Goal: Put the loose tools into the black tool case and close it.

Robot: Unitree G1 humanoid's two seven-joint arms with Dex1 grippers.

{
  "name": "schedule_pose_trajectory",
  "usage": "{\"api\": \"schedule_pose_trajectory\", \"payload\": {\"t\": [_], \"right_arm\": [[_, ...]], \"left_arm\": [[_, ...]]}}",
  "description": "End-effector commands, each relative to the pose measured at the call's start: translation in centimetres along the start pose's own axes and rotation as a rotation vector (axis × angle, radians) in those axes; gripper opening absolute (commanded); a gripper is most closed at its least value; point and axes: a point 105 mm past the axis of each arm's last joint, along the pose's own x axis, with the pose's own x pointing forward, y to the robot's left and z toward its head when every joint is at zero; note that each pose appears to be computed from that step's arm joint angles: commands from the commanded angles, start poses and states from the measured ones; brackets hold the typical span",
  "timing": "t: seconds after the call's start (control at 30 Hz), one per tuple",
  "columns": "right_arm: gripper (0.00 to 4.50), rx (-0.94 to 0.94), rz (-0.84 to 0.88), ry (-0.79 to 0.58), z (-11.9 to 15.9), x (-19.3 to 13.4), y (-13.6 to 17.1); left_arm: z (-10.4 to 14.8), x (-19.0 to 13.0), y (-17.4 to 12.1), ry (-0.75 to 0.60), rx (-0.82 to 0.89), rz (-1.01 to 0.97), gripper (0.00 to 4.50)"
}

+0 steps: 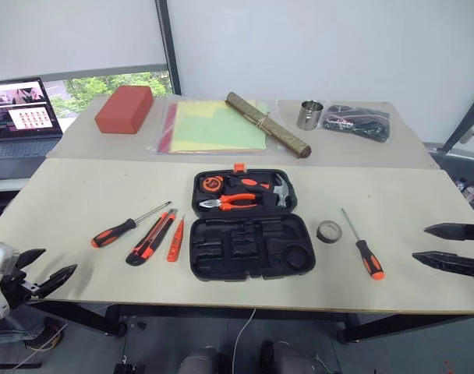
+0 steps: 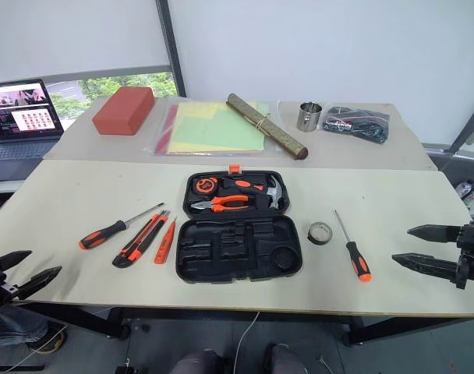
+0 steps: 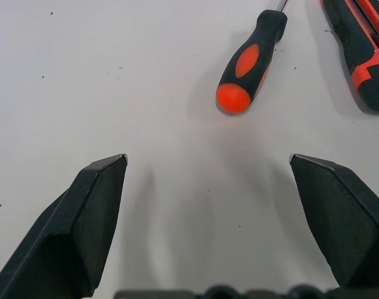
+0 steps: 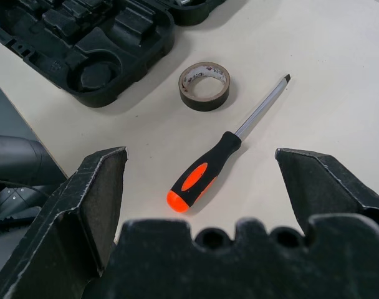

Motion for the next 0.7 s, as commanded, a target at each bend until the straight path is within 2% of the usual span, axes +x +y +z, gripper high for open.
{"api": "schedule_pose_trajectory", "payload": {"t": [0.03, 0.17, 0.27, 0.43, 0.7], "right_arm": [[4.43, -0.058, -0.024, -0.031, 0.7, -0.3, -0.3], [4.43, -0.121, -0.017, -0.092, 2.3, 0.5, 0.5], [4.43, -0.175, 0.024, -0.114, 3.8, 1.8, 1.8], [4.43, -0.210, 0.132, -0.150, 5.9, 4.0, 4.5], [4.43, -0.346, 0.255, -0.244, 9.9, 7.2, 8.4]], "left_arm": [[1.5, 0.1, 0.3, -0.021, 0.026, 0.014, 4.48], [4.8, 2.4, -0.1, -0.051, 0.032, -0.067, 4.48], [6.1, 4.2, -0.4, -0.044, 0.093, -0.120, 4.48], [6.8, 7.4, -1.0, -0.008, 0.131, -0.214, 4.48], [5.1, 12.4, -1.6, 0.157, 0.224, -0.331, 4.48]]}}
